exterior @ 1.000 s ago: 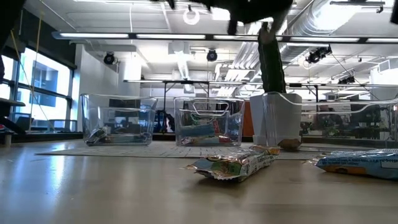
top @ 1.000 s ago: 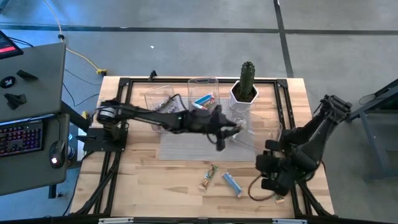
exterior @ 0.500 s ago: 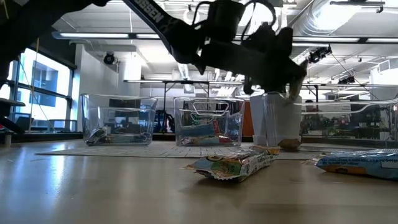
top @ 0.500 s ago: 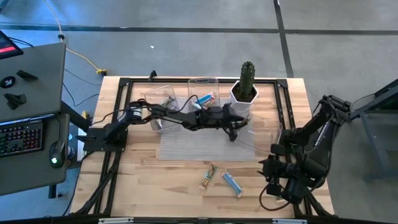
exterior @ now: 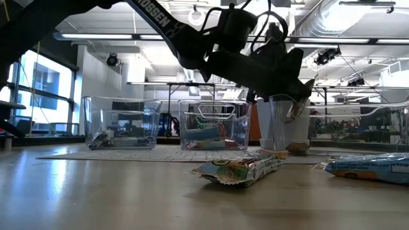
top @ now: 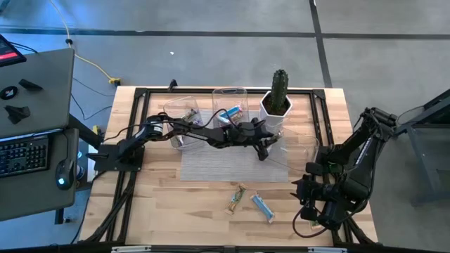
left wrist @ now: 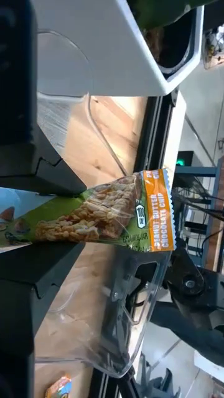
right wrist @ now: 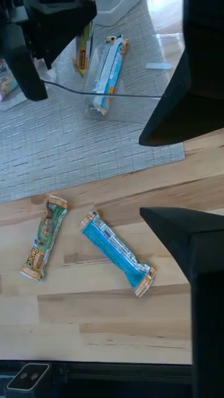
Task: Pick and place Granola Bars by type
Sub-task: Put the yellow granola bar into the right bin
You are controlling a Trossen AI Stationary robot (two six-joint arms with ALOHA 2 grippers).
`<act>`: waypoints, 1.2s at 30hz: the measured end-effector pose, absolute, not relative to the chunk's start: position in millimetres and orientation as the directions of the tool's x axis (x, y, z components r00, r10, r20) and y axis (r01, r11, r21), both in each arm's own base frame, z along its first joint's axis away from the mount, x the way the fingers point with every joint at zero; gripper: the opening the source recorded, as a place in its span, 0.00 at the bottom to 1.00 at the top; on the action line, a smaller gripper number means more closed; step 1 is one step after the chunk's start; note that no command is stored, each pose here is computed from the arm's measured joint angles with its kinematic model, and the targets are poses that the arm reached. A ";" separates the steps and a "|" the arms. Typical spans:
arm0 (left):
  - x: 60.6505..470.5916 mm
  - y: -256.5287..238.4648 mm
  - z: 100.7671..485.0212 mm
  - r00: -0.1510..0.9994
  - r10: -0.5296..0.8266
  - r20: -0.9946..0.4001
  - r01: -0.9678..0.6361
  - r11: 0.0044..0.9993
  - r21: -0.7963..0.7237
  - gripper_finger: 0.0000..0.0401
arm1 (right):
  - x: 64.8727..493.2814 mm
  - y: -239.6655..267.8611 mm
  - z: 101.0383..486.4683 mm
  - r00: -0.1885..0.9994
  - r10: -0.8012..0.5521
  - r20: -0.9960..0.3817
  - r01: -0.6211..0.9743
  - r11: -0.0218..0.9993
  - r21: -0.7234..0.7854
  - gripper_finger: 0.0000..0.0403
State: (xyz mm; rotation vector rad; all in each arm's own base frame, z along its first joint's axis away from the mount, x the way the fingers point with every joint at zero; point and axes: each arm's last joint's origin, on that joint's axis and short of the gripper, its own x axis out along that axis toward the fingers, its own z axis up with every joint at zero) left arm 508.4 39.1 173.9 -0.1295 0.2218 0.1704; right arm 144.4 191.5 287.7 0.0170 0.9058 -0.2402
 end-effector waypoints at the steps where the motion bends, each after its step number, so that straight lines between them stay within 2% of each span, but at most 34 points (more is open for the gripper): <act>1: 508.4 39.0 173.9 0.961 0.153 -0.230 -0.181 0.977 -0.109 0.28 | 144.4 191.5 287.7 0.592 -0.199 -0.781 0.213 0.973 -0.086 0.38; 5: 508.4 38.4 174.1 0.966 0.112 -0.231 -0.142 0.983 -0.118 0.30 | 144.5 191.5 287.6 0.592 -0.200 -0.781 0.214 0.973 -0.087 0.38; 13: 508.4 37.5 173.7 0.966 0.110 -0.235 -0.128 0.990 -0.064 0.49 | 144.5 191.5 287.6 0.592 -0.200 -0.781 0.214 0.973 -0.087 0.38; 17: 508.8 38.2 180.1 0.974 0.125 -0.191 -0.139 0.988 -0.064 0.54 | 144.5 191.5 287.6 0.592 -0.200 -0.780 0.214 0.973 -0.087 0.38; 23: 502.5 37.8 257.1 0.991 0.128 -0.030 -0.127 0.991 0.044 0.53 | 145.2 191.3 288.0 0.606 -0.209 -0.767 0.225 0.971 -0.087 0.38; 32: 454.9 30.4 351.2 0.980 0.122 -0.156 -0.091 0.978 0.190 0.53 | 146.7 192.8 288.0 0.605 -0.188 -0.774 0.218 0.974 -0.066 0.38; 36: 428.5 25.9 370.6 0.960 0.115 -0.254 -0.053 0.970 0.237 0.53 | 149.9 191.7 288.5 0.627 -0.208 -0.751 0.138 0.978 -0.156 0.38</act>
